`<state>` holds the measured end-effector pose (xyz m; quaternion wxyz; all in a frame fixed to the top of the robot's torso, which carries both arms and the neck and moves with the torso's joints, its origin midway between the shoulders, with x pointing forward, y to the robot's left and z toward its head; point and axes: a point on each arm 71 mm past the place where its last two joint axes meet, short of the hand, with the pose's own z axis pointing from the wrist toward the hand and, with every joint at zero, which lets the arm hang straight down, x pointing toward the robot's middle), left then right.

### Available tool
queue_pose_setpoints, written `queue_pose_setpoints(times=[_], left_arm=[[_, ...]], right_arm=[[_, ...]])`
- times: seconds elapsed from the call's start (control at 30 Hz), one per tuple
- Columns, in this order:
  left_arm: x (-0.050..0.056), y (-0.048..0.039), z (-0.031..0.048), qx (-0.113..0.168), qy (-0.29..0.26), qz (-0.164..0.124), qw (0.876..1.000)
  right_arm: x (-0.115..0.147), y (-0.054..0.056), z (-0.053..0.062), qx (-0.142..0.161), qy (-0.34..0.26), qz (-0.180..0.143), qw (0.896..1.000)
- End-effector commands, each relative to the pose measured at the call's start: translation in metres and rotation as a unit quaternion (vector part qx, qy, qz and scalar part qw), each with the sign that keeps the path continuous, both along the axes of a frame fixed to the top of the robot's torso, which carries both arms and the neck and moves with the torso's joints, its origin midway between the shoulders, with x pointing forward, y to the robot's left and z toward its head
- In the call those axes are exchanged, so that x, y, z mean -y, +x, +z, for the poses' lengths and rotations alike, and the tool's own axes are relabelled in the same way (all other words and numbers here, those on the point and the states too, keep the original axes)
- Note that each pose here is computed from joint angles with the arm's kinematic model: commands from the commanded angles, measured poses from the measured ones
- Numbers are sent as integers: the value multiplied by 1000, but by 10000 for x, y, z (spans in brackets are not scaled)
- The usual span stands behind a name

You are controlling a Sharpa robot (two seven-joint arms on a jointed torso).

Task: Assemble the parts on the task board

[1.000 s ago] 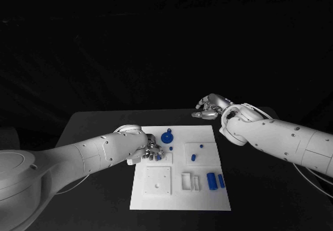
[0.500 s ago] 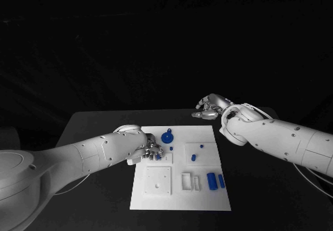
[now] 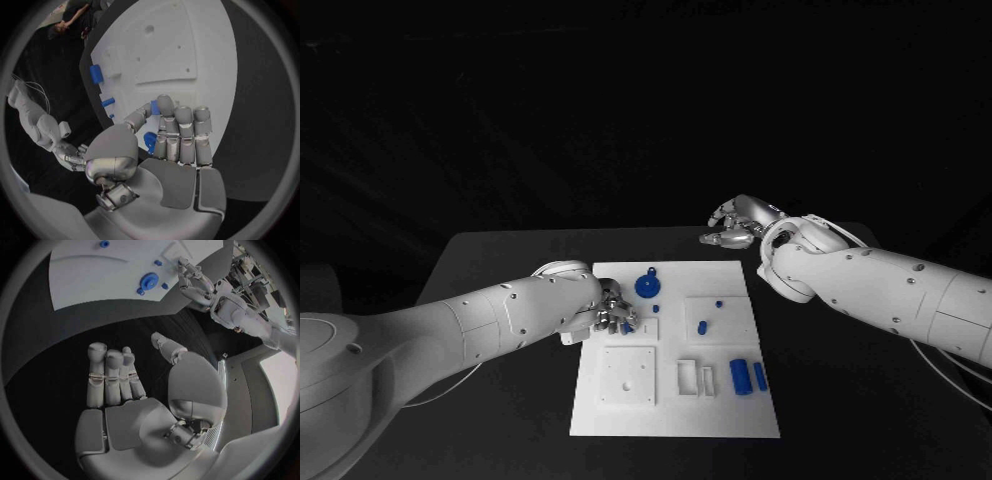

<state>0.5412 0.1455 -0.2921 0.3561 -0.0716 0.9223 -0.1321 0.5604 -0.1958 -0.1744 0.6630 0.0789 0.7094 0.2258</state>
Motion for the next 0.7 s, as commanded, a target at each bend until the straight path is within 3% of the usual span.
queue_pose_setpoints(times=[0.03, 0.4, 0.7], left_arm=[[-3, -25, 10, -13, -2, -10, 1000], [-29, -47, 23, -36, 20, -18, 999], [36, -44, 23, -34, 25, -24, 999]], right_arm=[[-7, -4, -7, -4, -4, 5, 1000], [-7, -4, -7, -4, -4, 5, 1000], [-16, -3, -7, -4, -4, 7, 1000]])
